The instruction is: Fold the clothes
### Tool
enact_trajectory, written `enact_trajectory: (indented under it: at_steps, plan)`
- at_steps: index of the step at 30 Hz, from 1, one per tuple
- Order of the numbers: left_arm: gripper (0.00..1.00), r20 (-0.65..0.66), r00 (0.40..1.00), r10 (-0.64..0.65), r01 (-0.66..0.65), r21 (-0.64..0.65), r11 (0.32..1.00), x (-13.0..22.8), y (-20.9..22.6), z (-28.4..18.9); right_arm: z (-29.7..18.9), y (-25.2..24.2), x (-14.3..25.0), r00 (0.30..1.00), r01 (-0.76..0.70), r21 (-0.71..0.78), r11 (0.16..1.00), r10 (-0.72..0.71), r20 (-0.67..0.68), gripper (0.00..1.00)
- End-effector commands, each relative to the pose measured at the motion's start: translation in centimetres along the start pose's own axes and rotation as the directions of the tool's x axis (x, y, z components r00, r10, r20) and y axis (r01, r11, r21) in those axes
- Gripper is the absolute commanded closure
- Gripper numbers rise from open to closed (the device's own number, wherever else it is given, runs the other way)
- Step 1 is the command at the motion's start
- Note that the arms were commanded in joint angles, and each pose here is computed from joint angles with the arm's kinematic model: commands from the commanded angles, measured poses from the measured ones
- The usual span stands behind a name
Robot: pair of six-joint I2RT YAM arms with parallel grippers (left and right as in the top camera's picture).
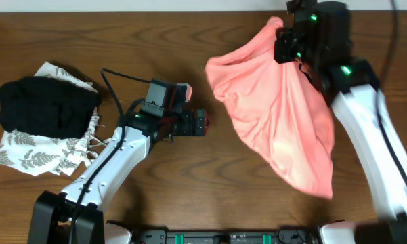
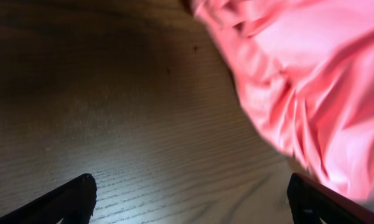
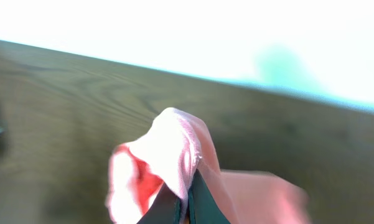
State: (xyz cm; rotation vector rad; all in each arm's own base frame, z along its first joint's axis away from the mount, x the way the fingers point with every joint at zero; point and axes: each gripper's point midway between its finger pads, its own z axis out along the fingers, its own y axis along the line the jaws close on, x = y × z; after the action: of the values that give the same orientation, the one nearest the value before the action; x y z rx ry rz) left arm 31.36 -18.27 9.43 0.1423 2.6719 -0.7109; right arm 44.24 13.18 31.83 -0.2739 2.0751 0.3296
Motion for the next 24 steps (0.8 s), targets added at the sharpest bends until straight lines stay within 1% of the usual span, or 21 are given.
enact_trajectory:
  at_steps: [1,5,12,15,18,21,24]
  plan:
    - [0.02,0.037,0.999,0.027,-0.028,0.012,1.000,-1.0,-0.7,-0.8,-2.7,1.2,-0.8,0.993,0.115,-0.005,0.993,-0.115,0.025,0.99]
    - [0.02,0.054,0.998,0.034,-0.035,0.018,0.999,-1.4,-1.0,-1.3,-4.3,1.0,-0.5,0.993,0.114,0.019,0.993,-0.114,0.011,0.99]
    - [0.02,0.174,0.982,0.076,-0.086,0.049,0.995,-3.5,-3.2,-5.0,-4.4,3.6,1.4,0.983,0.170,-0.083,0.982,-0.175,-0.049,0.99]
    - [0.02,0.220,0.971,0.091,-0.107,0.063,0.992,-3.9,-4.0,-6.6,-4.4,2.7,1.9,0.980,0.183,-0.004,0.983,-0.183,-0.079,0.99]
    - [0.02,0.228,0.969,0.095,-0.113,0.067,0.991,-3.9,-4.3,-6.9,-4.7,1.2,2.6,0.976,0.191,0.082,0.978,-0.180,-0.123,0.99]
    - [0.02,0.217,0.970,0.106,-0.125,0.074,0.989,-3.8,-4.7,-6.2,-5.2,0.7,3.3,0.972,0.195,0.105,0.975,-0.178,-0.156,0.99]
    - [0.02,0.217,0.967,0.135,-0.161,0.103,0.982,-4.1,-5.9,-4.6,-5.5,0.7,3.5,0.971,0.196,0.104,0.975,-0.178,-0.162,0.99]
